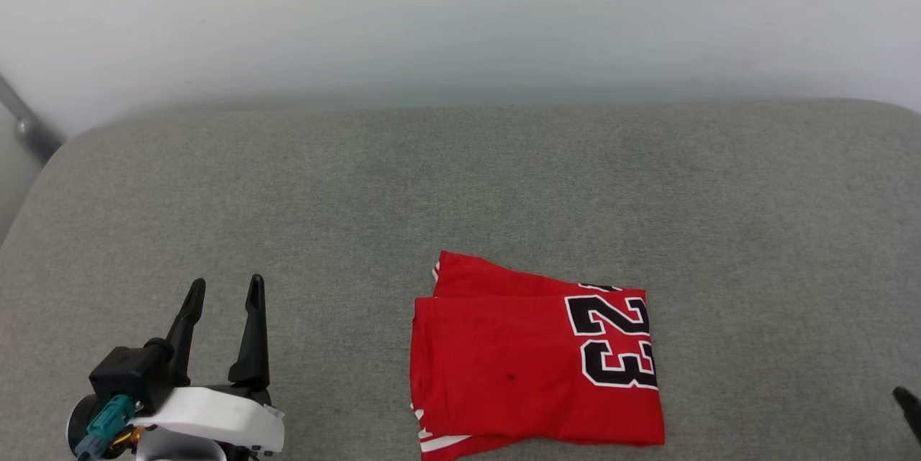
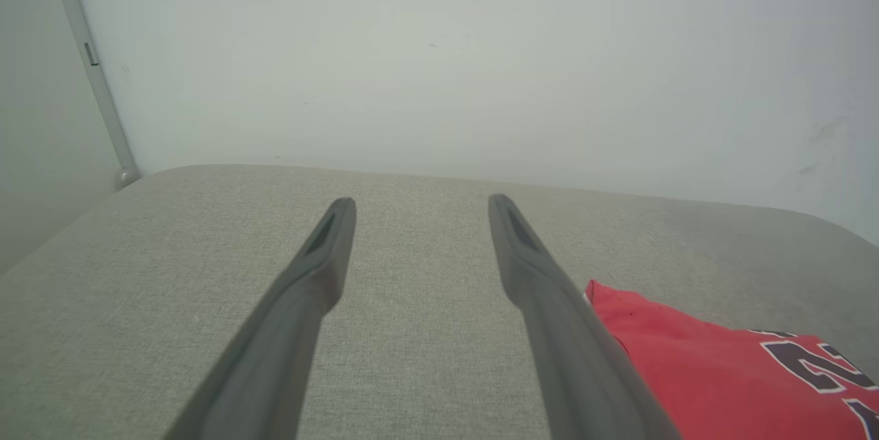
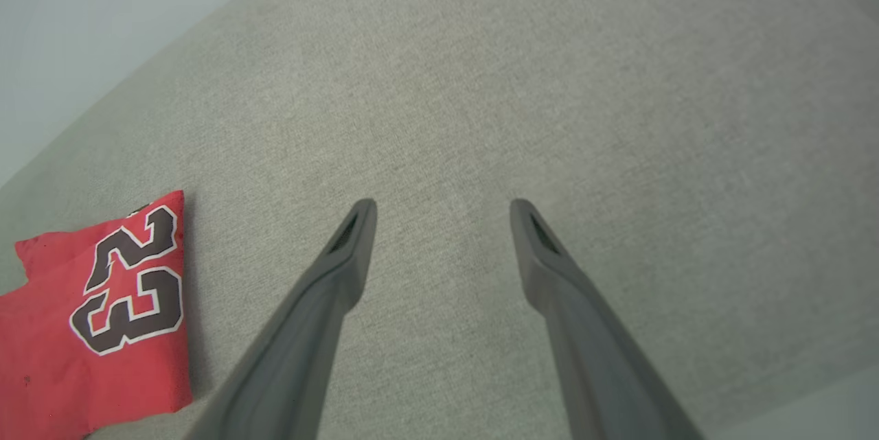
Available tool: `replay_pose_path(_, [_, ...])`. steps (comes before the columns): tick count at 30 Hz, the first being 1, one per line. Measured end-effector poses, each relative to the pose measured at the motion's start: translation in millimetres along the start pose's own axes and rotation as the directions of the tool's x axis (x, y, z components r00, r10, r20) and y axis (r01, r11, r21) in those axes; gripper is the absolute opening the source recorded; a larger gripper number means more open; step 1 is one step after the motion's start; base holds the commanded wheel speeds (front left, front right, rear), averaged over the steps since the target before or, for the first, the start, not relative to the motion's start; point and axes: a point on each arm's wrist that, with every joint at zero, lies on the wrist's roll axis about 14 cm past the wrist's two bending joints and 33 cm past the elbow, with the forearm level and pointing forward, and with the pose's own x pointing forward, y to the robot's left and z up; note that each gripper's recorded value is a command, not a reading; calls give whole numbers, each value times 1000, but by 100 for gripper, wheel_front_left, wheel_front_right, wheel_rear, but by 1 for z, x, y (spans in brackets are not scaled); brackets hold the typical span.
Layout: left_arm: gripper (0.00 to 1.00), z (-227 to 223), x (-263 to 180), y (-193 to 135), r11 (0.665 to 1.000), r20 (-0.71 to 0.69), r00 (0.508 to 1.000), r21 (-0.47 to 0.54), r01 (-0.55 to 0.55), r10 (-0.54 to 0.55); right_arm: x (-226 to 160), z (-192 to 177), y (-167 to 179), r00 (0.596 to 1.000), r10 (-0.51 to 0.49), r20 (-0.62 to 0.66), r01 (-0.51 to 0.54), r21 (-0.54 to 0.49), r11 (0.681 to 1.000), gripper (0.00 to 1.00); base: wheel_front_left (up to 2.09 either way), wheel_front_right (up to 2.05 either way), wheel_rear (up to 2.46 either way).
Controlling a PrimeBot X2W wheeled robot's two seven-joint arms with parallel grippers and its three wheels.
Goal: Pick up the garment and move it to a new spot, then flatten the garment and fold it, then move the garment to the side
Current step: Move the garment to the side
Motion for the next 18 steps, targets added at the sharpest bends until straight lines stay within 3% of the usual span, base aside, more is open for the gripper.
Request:
replay_pose_path(5, [100, -4, 1, 6, 1000, -6, 1000, -11, -19, 19, 12, -50, 16, 958, 72, -277, -30, 153, 988, 100, 0, 0, 0])
replay_pose_path(9, [100, -7, 2, 12, 999, -9, 999, -16, -39, 39, 24, -75, 58, 880, 243, -408, -119, 305, 945, 100, 0, 0, 0])
replay_pose_path(14, [100, -10, 6, 19, 998, -9, 998, -18, -58, 58, 43, -95, 112, 760, 481, -438, -208, 537, 817, 100, 0, 0, 0])
replay_pose_path(16, [100, -13, 6, 24, 998, -15, 998, -15, -68, 68, 51, -99, 135, 713, 566, -415, -229, 625, 746, 100, 0, 0, 0])
replay_pose_path(18, [100, -15, 6, 27, 997, -22, 997, -13, -77, 76, 55, -104, 156, 667, 617, -419, -241, 662, 710, 100, 0, 0, 0])
